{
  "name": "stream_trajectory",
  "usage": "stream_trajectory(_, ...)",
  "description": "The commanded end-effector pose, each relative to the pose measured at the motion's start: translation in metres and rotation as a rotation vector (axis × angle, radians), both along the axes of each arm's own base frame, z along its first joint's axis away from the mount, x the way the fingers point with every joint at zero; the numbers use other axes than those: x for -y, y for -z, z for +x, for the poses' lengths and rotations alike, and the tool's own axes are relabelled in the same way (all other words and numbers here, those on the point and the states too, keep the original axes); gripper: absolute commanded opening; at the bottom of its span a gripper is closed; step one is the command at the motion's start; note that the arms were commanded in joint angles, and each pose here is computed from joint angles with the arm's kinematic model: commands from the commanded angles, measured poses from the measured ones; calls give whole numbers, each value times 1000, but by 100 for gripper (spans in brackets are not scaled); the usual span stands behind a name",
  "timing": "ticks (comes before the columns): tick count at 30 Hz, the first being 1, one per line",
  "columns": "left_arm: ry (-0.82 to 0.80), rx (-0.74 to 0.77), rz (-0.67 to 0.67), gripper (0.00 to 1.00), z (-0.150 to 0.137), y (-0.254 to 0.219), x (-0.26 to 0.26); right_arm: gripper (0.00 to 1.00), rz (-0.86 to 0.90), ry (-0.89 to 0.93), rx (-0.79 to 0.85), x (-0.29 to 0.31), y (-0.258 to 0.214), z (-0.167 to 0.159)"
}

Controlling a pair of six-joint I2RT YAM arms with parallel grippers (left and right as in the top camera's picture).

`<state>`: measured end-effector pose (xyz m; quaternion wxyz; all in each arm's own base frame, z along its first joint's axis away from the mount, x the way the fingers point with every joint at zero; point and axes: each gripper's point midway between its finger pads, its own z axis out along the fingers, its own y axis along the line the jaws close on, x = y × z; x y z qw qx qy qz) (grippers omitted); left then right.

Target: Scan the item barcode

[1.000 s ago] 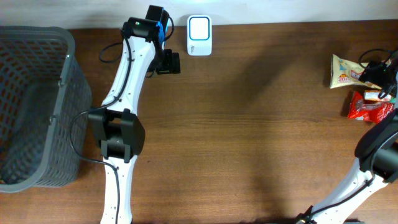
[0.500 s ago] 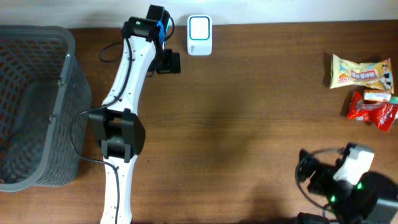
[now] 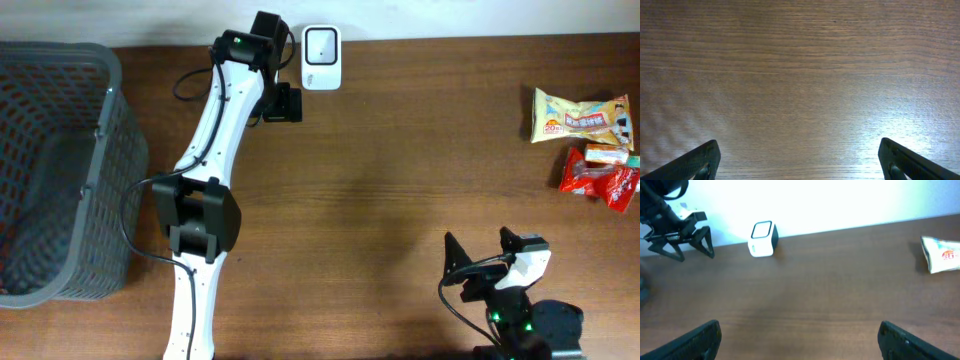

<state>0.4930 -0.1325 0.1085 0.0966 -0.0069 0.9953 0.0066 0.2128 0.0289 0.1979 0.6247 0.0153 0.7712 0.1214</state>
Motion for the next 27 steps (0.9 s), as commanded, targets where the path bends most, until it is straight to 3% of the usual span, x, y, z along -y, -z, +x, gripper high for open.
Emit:
stream_trajectory(1,-16,1,6,99,2,1,-4,99,-40,44,35,8,19,14)
stream_trajectory(7,-16,1,6,99,2,1,-4,98,-49,90,197,14,18,32)
stream_trajectory(12,-16,1,5,99,2,1,-4,99,-54,88,122,14,42,33)
stream_trajectory(27,-16,1,6,99,2,1,-4,99,-54,88,124,14,41,33)
